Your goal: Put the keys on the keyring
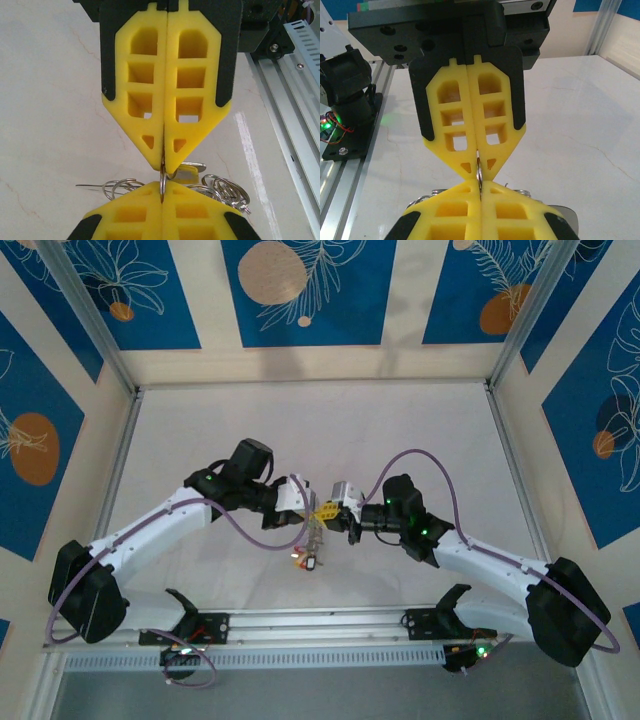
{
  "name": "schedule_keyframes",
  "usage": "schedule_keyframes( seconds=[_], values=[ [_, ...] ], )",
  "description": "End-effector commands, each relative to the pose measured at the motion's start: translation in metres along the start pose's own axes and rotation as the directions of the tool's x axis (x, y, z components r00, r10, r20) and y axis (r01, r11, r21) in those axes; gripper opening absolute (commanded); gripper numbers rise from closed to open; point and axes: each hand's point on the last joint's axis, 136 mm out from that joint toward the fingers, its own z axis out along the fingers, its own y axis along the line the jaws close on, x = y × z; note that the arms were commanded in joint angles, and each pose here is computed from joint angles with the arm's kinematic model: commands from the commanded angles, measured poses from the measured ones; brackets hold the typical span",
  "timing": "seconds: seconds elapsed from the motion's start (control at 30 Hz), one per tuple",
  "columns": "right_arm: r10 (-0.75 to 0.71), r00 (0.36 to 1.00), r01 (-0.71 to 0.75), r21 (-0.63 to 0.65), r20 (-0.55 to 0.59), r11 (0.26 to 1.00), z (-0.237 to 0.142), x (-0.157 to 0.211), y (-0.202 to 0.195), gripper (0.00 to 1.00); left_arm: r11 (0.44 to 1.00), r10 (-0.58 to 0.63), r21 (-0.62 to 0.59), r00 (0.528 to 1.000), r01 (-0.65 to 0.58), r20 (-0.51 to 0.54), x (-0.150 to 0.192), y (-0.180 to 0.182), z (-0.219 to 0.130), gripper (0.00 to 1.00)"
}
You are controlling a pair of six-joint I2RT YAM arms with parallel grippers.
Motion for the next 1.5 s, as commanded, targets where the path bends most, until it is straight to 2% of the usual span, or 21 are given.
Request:
schedule_keyframes(
  seconds=[0.0, 0.13, 0.5, 1.03, 1.13, 1.2, 1.37, 1.47],
  values=[
    [-0.070, 0.995, 0.070, 0.001, 0.072, 0.998, -0.006, -0.024, 0.001, 0.02, 0.999, -0.043, 0.014, 0.997, 0.042, 0.056, -0.004, -0.002, -0.009, 0.00],
    [-0.055, 0.997, 0.054, 0.016, 0.046, 0.998, -0.008, -0.015, 0.001, 0.16, 0.998, -0.060, 0.001, 0.991, 0.061, 0.118, -0.012, 0.004, -0.016, 0.00],
    [-0.048, 0.999, 0.049, -0.039, 0.022, 0.998, -0.005, -0.012, 0.009, 0.28, 1.000, -0.024, 0.017, 0.984, 0.021, 0.179, -0.020, -0.004, -0.018, 0.00],
    [-0.046, 0.999, 0.047, -0.063, 0.017, 0.997, 0.006, -0.012, 0.012, 0.21, 0.999, 0.007, 0.032, 0.977, -0.014, 0.214, -0.027, -0.010, -0.021, 0.00],
    [-0.048, 0.998, 0.050, -0.058, 0.026, 0.997, 0.006, -0.014, 0.011, 0.08, 1.000, 0.014, 0.024, 0.976, -0.019, 0.216, -0.028, -0.010, -0.023, 0.00],
    [-0.048, 0.999, 0.049, -0.062, 0.017, 0.997, 0.007, -0.013, 0.011, 0.05, 1.000, 0.019, 0.016, 0.976, -0.023, 0.218, -0.028, -0.010, -0.023, 0.00],
    [-0.022, 1.000, 0.022, -0.040, -0.001, 0.999, 0.007, -0.003, 0.009, 0.05, 1.000, 0.021, 0.005, 0.974, -0.023, 0.228, -0.032, -0.009, -0.026, 0.00],
    [-0.014, 1.000, 0.013, -0.052, -0.015, 0.999, 0.009, -0.001, 0.009, 0.09, 1.000, 0.029, 0.001, 0.970, -0.030, 0.242, -0.033, -0.010, -0.027, 0.00]
  ],
)
